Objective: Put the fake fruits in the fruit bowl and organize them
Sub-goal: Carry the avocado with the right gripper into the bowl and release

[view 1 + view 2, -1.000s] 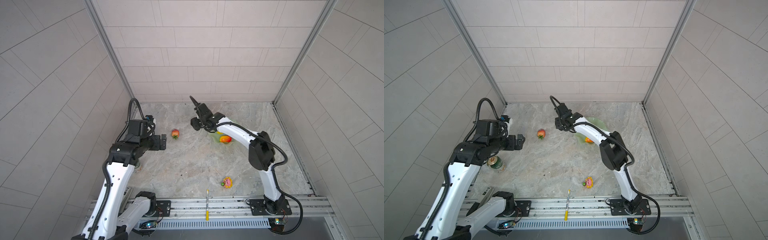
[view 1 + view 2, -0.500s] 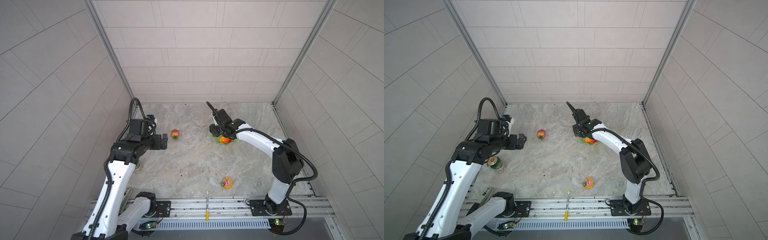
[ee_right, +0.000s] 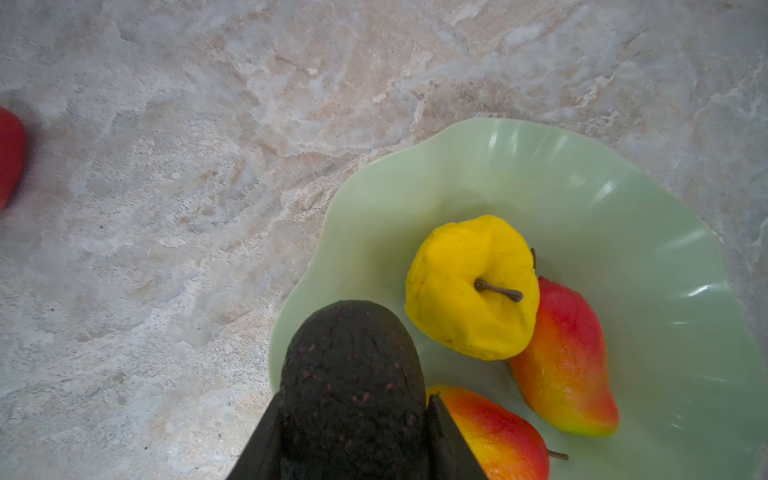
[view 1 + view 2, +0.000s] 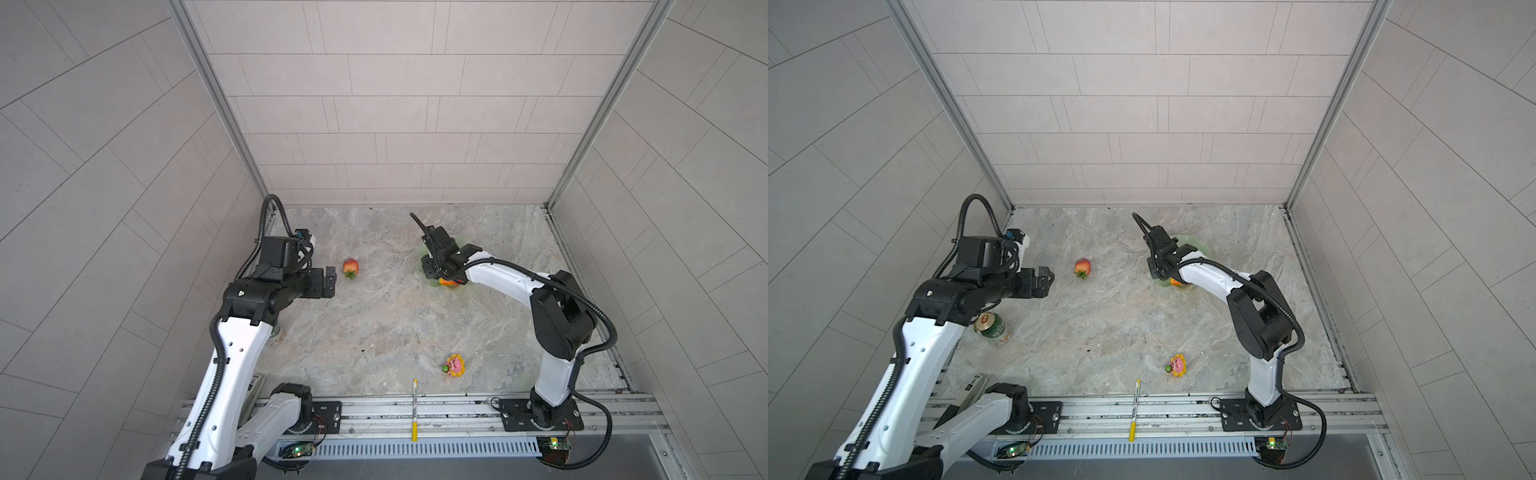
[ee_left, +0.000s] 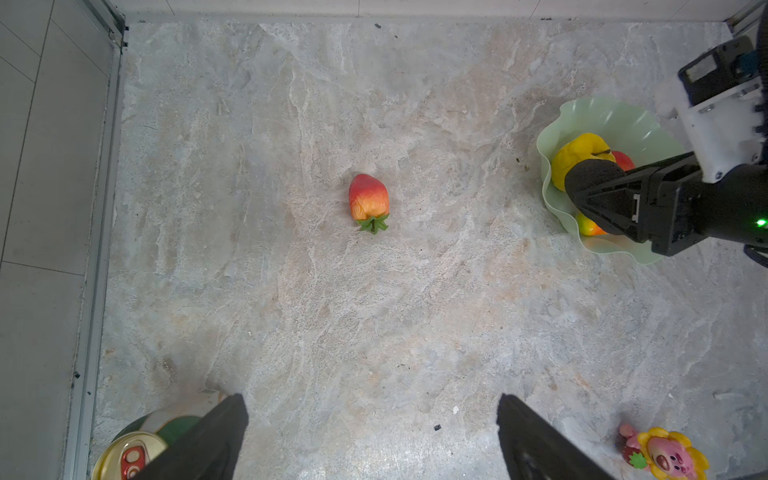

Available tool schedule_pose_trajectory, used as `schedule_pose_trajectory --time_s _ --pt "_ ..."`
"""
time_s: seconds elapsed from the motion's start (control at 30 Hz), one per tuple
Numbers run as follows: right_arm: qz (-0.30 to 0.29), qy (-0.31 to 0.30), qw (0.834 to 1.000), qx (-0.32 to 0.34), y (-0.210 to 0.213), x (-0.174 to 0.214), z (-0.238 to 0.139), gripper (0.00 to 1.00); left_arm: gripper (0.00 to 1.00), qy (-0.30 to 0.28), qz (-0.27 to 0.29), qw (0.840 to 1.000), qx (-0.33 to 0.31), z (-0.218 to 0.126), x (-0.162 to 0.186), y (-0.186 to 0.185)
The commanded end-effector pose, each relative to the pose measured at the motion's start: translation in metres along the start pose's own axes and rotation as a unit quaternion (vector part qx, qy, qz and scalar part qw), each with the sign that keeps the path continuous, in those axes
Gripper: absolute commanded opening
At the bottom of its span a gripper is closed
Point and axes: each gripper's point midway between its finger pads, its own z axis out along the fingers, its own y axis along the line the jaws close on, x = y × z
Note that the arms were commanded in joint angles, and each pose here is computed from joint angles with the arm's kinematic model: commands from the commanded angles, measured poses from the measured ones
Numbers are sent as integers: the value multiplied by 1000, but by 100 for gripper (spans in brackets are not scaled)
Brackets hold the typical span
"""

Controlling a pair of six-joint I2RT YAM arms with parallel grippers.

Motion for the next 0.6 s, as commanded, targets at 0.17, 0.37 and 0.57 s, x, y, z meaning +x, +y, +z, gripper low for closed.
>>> schedule_pose_trajectory --time_s 0.17,0.37,0.57 --pt "-11 -10 1000 13 0 -12 8 57 100 -11 1 1000 9 -5 -6 -4" --pt "-20 -25 999 21 -5 -22 -9 76 100 -8 1 1000 9 -4 -5 -4" --pt "-37 -55 998 1 1 -39 -44 87 100 -7 0 1000 9 -4 -6 -4"
